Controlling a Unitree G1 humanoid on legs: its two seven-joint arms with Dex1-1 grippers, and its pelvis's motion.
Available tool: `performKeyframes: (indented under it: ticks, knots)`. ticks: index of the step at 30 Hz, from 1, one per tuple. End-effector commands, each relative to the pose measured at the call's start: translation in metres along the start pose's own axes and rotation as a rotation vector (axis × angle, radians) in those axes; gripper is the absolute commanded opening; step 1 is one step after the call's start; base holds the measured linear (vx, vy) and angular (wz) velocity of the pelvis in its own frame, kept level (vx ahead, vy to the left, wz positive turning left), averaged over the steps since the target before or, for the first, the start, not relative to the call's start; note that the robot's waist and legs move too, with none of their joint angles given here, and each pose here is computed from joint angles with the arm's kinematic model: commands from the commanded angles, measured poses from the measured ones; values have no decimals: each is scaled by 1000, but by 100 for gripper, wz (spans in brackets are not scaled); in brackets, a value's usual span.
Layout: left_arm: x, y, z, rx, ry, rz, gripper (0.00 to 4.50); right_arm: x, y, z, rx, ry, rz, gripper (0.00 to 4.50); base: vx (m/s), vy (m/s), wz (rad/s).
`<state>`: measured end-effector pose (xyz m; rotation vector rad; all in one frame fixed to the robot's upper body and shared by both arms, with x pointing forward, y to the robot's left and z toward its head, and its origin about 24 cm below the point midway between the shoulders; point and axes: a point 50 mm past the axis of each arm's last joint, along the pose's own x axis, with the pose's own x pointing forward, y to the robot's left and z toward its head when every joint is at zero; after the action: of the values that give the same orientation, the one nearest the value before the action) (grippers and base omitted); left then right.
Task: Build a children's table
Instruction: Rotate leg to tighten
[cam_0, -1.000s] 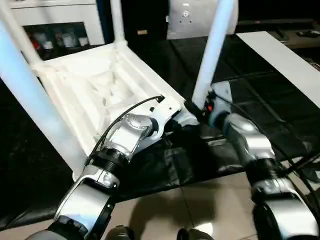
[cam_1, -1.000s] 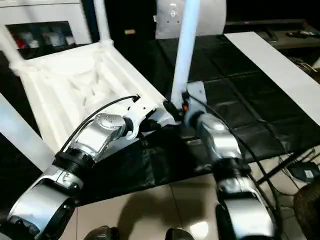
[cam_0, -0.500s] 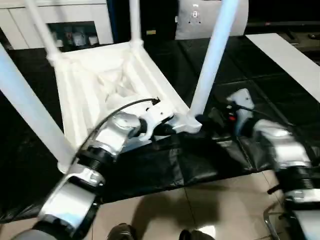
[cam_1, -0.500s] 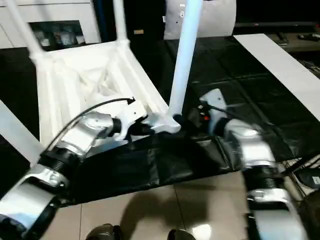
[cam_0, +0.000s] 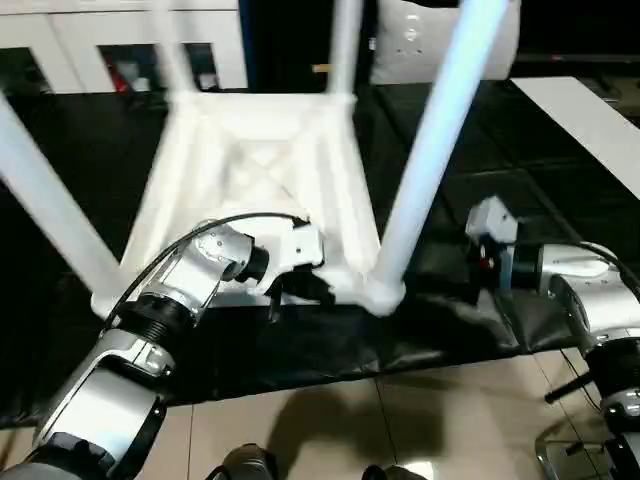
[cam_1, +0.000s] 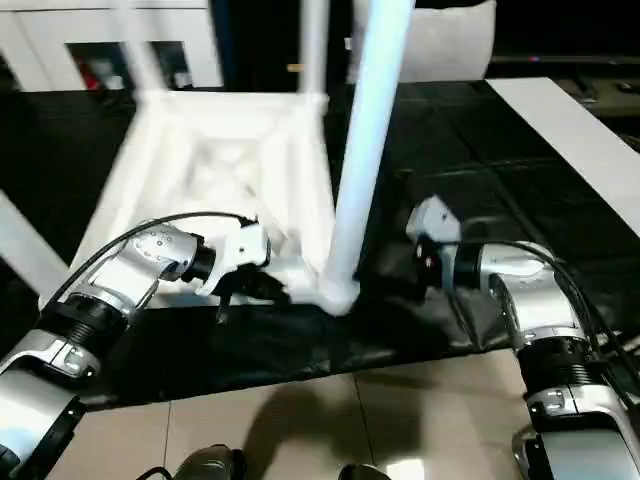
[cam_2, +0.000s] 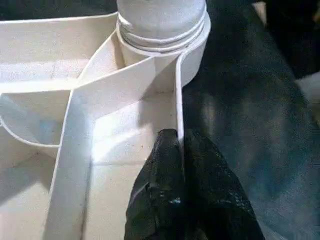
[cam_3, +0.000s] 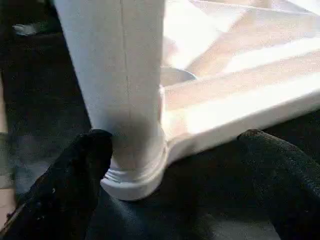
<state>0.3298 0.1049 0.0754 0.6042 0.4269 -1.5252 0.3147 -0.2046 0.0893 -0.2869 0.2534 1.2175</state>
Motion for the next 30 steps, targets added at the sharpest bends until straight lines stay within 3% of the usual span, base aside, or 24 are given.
performKeyframes:
  ticks: [1,4,6,10,11,19,26,30]
  knots:
    - [11,-9,4,50,19,-96,0,-2,3,2,-11,-1,44,428,0,0,0]
    - [10,-10,3,51,13,-112,0,0,6,-1,44,-12,110,406,0,0,0]
    - [10,-12,3,52,11,-122,0,1,7,-1,49,-16,131,373,0,0,0]
    - [9,-12,3,53,12,-129,0,5,10,1,73,-45,171,359,0,0,0]
    - [9,-12,3,53,12,-131,0,5,10,1,74,-49,175,334,0,0,0]
    - [9,-13,3,51,12,-139,0,12,11,1,93,-76,187,282,0,0,0]
    - [8,-14,2,42,15,-142,0,24,15,0,125,-87,224,208,0,0,0]
    - [9,-15,0,33,15,-142,0,28,18,1,147,-112,243,195,0,0,0]
